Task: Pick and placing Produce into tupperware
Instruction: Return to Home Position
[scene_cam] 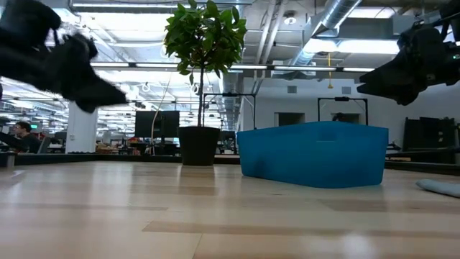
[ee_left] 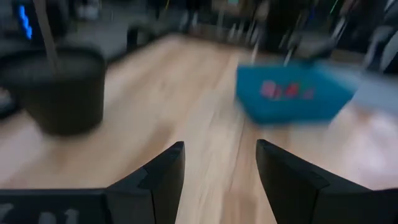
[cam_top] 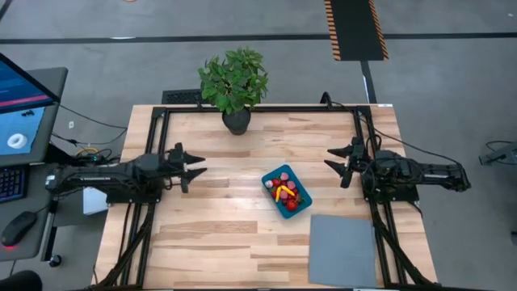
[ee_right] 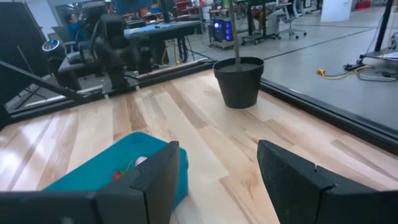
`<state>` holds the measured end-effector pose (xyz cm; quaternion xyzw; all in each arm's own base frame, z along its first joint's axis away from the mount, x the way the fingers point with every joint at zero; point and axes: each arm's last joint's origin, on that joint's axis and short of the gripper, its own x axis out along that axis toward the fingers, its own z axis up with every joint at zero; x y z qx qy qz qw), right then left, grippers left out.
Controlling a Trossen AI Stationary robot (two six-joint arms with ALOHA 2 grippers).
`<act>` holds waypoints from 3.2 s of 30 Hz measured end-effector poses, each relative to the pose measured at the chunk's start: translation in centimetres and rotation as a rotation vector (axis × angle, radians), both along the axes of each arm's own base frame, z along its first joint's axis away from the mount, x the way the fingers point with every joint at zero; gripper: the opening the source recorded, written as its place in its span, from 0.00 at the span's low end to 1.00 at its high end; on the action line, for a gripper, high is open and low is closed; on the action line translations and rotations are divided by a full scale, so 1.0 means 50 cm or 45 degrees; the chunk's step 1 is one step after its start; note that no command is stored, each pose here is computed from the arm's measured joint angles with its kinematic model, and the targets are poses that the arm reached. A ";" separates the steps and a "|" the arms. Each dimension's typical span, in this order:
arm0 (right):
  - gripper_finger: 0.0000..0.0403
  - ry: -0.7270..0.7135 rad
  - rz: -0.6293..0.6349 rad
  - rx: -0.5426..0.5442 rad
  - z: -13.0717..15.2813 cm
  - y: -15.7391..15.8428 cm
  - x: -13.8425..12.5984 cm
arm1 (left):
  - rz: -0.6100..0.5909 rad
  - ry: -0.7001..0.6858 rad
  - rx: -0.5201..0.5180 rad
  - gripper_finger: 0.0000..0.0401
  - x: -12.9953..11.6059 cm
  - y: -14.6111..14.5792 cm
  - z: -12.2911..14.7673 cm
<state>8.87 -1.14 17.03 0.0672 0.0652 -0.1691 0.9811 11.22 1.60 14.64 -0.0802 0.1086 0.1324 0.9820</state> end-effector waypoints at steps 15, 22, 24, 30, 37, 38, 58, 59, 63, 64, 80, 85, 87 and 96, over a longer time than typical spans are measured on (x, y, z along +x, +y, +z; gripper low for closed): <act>0.59 -0.001 0.110 0.001 0.000 0.015 0.001 | -0.139 -0.386 0.004 0.47 -0.031 -0.027 0.052; 0.59 -0.002 0.106 0.001 0.000 0.014 0.001 | -0.208 -0.387 -0.006 0.47 -0.031 -0.037 0.050; 0.59 -0.002 0.096 0.001 0.000 0.013 0.001 | -0.208 -0.387 -0.006 0.47 -0.031 -0.037 0.050; 0.59 -0.001 0.095 0.001 0.000 0.013 0.001 | -0.208 -0.386 -0.006 0.47 -0.031 -0.037 0.050; 0.59 0.006 0.095 0.001 -0.001 0.013 0.002 | -0.207 -0.386 -0.006 0.47 -0.031 -0.037 0.050; 0.59 0.006 0.095 0.001 -0.001 0.013 0.002 | -0.208 -0.386 -0.006 0.47 -0.030 -0.037 0.049; 0.59 0.006 0.095 0.001 -0.001 0.013 0.002 | -0.207 -0.383 -0.007 0.47 -0.030 -0.037 0.049; 0.59 0.006 0.095 0.001 -0.001 0.013 0.002 | -0.207 -0.383 -0.007 0.47 -0.030 -0.037 0.049; 0.59 0.007 0.095 0.001 -0.001 0.013 0.002 | -0.207 -0.383 -0.007 0.47 -0.030 -0.037 0.049; 0.59 0.006 0.095 0.001 -0.001 0.013 0.002 | -0.207 -0.383 -0.007 0.47 -0.030 -0.037 0.049; 0.59 0.007 0.095 0.001 -0.001 0.013 0.002 | -0.207 -0.384 -0.008 0.47 -0.030 -0.037 0.049; 0.59 0.007 0.094 0.001 -0.001 0.013 0.002 | -0.207 -0.384 -0.009 0.47 -0.030 -0.037 0.049; 0.59 0.007 0.094 0.001 -0.001 0.013 0.002 | -0.207 -0.384 -0.009 0.47 -0.030 -0.037 0.049; 0.59 0.007 0.094 0.001 -0.001 0.013 0.002 | -0.207 -0.384 -0.009 0.47 -0.030 -0.037 0.049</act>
